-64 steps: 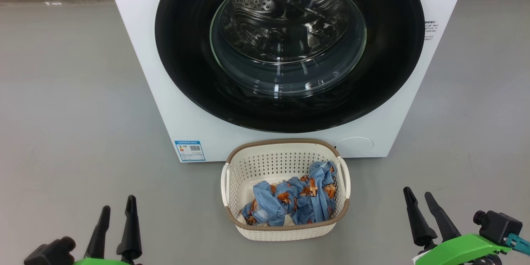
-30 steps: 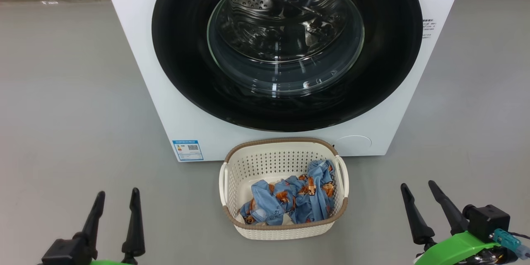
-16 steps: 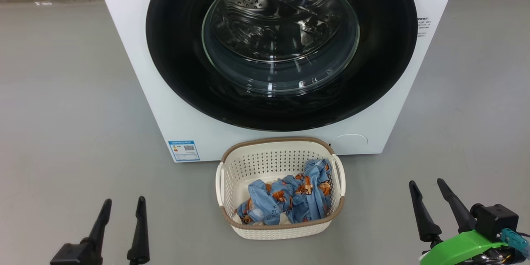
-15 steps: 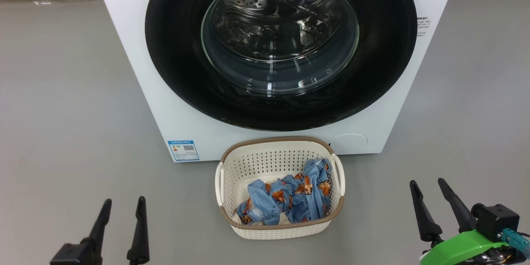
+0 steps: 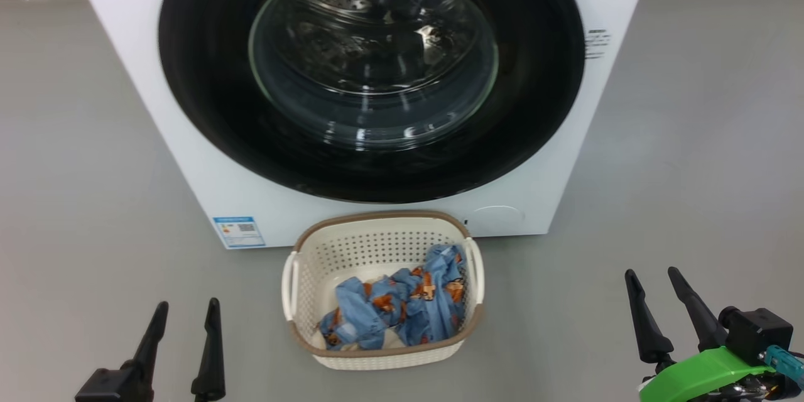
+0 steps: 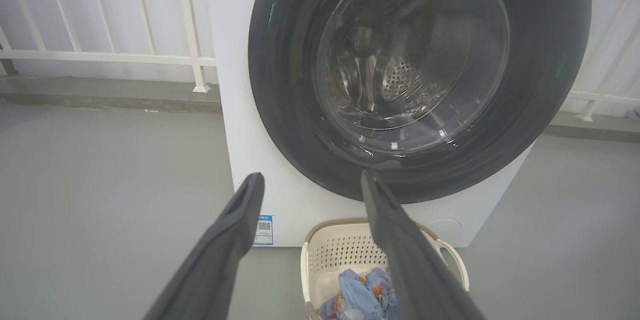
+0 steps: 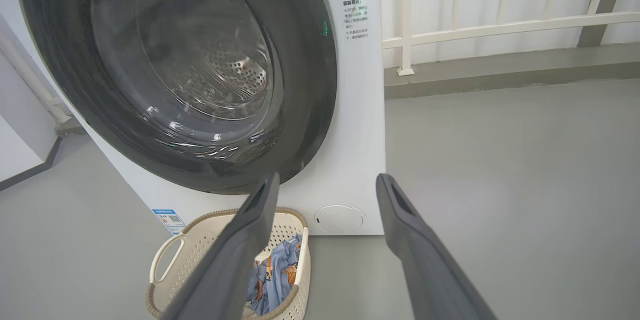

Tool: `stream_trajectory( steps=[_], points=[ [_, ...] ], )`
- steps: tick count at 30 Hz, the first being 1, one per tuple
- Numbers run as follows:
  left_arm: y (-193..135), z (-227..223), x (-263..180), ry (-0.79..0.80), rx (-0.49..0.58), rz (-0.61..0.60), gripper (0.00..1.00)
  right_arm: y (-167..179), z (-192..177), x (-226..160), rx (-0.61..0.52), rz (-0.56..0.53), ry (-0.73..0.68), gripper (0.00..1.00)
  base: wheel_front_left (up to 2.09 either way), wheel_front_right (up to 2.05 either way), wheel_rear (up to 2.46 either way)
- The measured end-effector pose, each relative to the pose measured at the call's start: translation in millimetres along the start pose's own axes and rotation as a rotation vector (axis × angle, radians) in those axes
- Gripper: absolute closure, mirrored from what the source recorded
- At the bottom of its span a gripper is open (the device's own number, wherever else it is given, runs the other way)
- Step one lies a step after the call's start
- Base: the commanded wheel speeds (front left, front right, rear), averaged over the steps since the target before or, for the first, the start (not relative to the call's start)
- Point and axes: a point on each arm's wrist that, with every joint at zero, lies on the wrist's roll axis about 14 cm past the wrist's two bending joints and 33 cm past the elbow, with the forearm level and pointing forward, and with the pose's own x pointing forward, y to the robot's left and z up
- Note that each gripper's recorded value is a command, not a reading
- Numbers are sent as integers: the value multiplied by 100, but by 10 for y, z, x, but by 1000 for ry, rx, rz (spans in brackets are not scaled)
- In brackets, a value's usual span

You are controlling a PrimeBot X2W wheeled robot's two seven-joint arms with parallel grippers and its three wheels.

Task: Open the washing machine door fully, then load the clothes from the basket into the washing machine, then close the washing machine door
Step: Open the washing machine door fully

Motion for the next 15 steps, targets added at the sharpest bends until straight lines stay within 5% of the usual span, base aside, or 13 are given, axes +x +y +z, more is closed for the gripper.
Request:
stream_trajectory(
  steps=[15],
  points=[
    [-47, -12, 16, 1, -36, -10, 0, -31, 18, -19, 3, -12, -6, 0, 155, 84, -239]
  ],
)
